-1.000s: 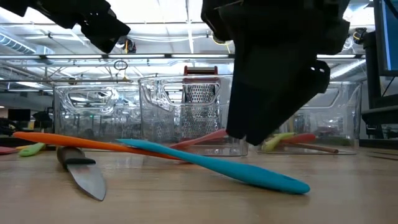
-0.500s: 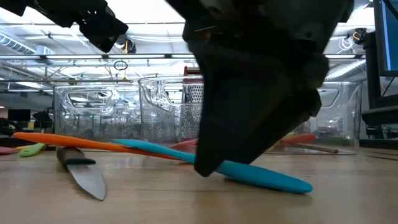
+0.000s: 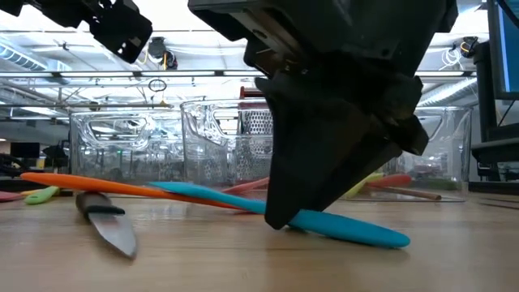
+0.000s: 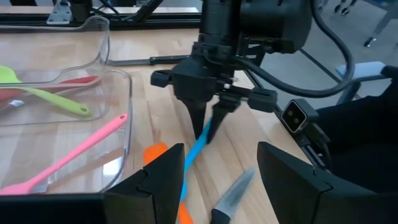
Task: Pick & Place Kitchen Items
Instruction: Put the blue spatula into the middle transparent bin
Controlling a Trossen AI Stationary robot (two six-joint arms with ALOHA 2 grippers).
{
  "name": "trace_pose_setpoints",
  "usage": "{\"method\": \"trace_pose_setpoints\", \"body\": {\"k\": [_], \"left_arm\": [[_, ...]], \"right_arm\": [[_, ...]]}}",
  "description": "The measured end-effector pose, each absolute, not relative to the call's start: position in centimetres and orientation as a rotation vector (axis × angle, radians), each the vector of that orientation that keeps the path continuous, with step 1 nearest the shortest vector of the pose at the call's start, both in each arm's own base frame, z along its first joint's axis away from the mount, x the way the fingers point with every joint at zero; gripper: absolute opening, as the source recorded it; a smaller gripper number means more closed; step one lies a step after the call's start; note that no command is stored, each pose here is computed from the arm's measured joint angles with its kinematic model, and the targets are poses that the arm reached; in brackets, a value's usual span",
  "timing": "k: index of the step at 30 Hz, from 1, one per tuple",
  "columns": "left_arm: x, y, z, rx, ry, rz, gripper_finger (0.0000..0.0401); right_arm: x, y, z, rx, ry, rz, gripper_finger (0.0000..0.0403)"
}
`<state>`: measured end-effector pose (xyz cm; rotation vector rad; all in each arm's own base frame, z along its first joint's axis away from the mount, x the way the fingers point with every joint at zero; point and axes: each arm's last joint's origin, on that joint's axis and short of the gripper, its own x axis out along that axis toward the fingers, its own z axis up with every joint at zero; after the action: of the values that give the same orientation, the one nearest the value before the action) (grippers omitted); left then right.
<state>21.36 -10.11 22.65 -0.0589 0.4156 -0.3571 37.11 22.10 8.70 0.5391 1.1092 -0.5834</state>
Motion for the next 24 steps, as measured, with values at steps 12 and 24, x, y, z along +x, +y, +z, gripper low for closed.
{"method": "trace_pose_setpoints", "body": {"k": [12, 24], "left_arm": [[21.2, -10.5, 22.6, -0.043, 0.412, -0.331, 0.0207], [21.2, -10.5, 22.6, -0.043, 0.409, -0.33, 0.0207]], "right_arm": [[35.5, 23.3, 10.2, 0.544, 1.064, -0.588, 0.0031], [33.8, 24.5, 16.8, 0.55, 0.995, -0.426, 0.0013]]}}
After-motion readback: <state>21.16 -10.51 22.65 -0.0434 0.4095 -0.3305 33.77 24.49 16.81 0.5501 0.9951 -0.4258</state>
